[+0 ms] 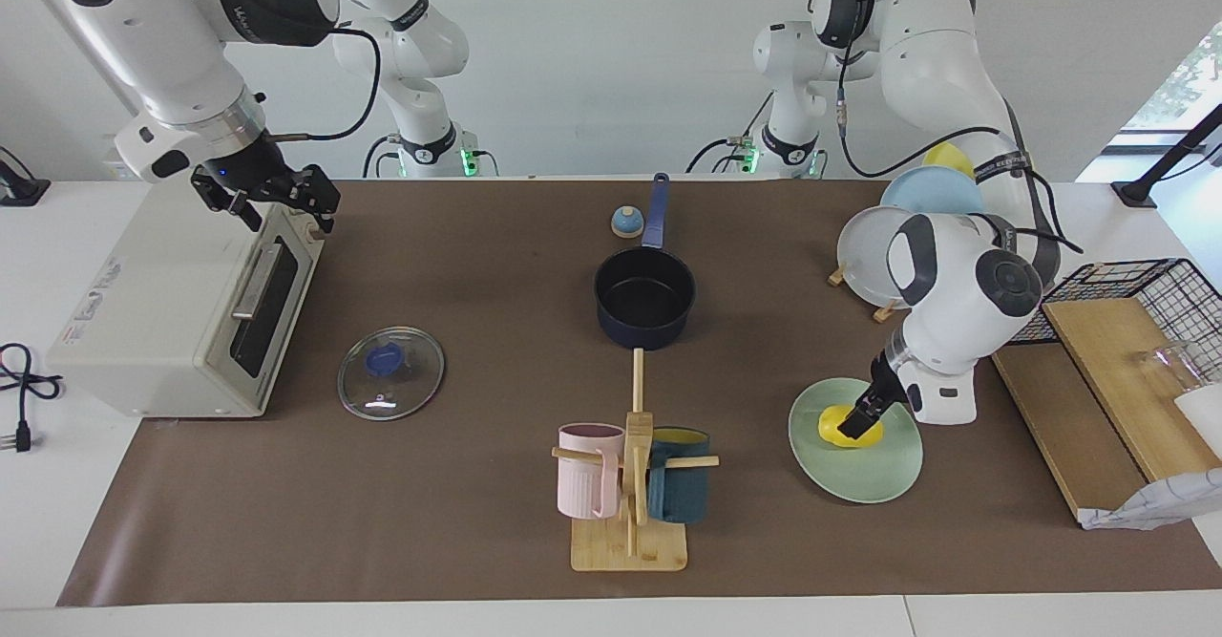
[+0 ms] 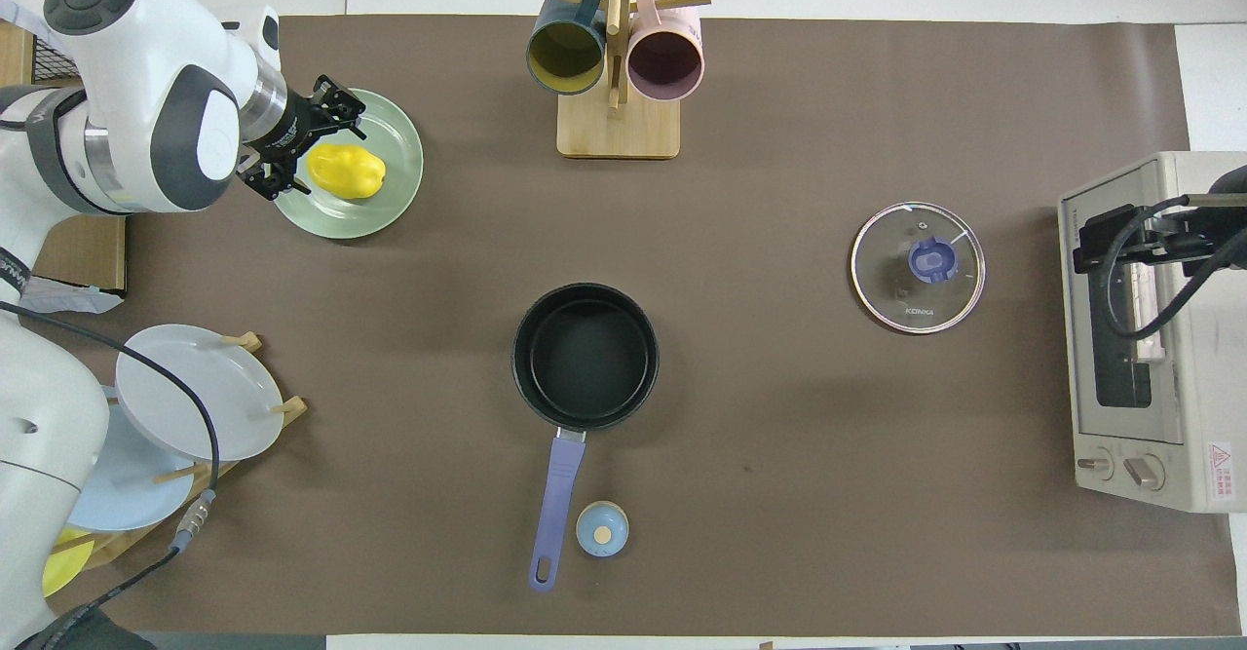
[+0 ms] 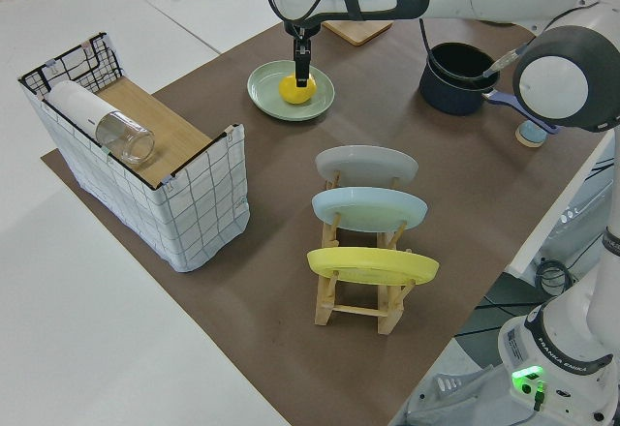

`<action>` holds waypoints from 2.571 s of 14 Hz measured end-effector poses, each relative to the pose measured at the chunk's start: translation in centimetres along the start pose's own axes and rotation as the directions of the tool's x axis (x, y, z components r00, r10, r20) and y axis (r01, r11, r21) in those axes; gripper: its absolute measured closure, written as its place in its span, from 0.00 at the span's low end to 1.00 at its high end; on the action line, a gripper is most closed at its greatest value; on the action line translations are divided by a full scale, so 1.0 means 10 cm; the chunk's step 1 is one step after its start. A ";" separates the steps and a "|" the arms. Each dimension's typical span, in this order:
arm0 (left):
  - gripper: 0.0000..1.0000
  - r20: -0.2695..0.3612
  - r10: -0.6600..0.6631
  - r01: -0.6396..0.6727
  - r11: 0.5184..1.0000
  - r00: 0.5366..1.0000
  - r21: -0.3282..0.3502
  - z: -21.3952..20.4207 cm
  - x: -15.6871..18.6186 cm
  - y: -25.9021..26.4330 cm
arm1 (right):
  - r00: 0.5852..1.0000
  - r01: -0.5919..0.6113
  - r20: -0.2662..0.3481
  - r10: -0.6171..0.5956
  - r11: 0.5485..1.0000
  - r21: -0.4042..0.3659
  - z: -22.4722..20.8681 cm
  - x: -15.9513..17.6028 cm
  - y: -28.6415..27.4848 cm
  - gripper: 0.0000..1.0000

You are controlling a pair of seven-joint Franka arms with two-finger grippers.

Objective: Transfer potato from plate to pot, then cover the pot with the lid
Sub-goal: 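Grasp the potato with the left gripper while the right gripper reaches the lid, then carry the potato into the pot while the right gripper grasps the lid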

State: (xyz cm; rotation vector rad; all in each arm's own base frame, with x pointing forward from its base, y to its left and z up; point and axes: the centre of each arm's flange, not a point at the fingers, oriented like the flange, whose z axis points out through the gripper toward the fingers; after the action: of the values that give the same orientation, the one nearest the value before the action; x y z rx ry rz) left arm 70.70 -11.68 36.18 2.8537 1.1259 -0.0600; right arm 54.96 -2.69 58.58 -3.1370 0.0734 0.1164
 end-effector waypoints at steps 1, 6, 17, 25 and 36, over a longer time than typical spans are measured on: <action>0.00 -0.011 -0.036 0.036 0.999 0.999 -0.010 0.04 0.02 0.02 | 0.999 0.032 -0.015 -0.032 0.999 0.000 0.01 0.02 -0.01 0.00; 0.00 -0.025 -0.092 0.092 0.996 0.995 0.001 0.22 0.02 0.00 | 0.988 0.123 -0.099 -0.122 0.992 -0.004 0.45 0.37 -0.28 0.00; 0.30 -0.045 -0.095 0.095 0.995 0.994 -0.003 0.32 -0.02 -0.08 | 0.977 0.190 -0.096 -0.190 0.982 -0.012 2.21 0.72 -0.58 0.00; 0.30 -0.024 0.060 -0.060 0.998 0.998 0.015 -1.04 -1.13 0.32 | 0.978 0.194 -0.077 -0.193 0.981 0.007 2.55 0.63 -0.48 0.00; 0.30 -0.026 0.280 -0.281 0.959 0.960 -0.030 0.00 -3.74 0.25 | 0.972 0.224 -0.076 -0.223 0.975 0.004 2.65 0.60 -0.45 0.23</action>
State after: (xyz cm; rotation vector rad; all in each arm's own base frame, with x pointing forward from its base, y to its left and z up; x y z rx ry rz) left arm 45.11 -38.95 38.70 2.9573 0.7064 0.0066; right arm 59.15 1.61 31.68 -3.1086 -0.2774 -0.0024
